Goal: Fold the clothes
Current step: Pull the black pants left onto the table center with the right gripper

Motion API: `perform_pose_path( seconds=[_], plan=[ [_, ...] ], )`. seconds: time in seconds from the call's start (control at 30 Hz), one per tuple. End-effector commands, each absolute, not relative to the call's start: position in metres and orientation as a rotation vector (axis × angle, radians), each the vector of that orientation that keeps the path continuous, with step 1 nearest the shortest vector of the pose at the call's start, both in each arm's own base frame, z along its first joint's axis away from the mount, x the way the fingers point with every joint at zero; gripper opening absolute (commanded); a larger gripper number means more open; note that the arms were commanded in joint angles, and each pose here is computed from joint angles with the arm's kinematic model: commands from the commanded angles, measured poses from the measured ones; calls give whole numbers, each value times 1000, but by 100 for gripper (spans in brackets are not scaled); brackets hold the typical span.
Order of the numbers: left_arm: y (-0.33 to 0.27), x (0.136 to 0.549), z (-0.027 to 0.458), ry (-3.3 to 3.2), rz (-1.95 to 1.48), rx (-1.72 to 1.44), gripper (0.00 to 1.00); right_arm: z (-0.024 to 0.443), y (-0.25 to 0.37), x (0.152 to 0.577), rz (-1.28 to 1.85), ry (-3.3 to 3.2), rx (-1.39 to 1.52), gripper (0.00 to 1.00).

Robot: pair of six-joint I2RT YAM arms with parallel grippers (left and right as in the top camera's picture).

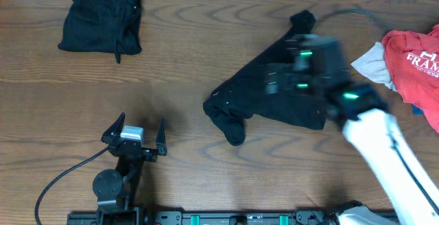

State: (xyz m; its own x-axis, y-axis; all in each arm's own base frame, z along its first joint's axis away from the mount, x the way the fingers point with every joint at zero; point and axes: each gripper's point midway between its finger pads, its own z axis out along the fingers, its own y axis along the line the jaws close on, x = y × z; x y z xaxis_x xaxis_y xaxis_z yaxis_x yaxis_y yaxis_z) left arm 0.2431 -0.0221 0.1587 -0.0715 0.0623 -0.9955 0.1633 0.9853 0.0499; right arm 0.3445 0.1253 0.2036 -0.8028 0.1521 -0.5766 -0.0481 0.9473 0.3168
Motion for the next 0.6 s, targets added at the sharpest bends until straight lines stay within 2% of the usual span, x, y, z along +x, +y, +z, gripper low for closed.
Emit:
perform_pose_path(
  seconds=[0.0,0.17,0.57],
  plan=[
    [-23,242,143,1688,-84,189,98,207,51,340,247,2475,312,99],
    [-23,242,143,1688,-84,189,98,169,-6,309,197,2635,591,99],
    [-23,242,143,1688,-85,189,98,84,-17,286,268,2717,737,99]
  ],
)
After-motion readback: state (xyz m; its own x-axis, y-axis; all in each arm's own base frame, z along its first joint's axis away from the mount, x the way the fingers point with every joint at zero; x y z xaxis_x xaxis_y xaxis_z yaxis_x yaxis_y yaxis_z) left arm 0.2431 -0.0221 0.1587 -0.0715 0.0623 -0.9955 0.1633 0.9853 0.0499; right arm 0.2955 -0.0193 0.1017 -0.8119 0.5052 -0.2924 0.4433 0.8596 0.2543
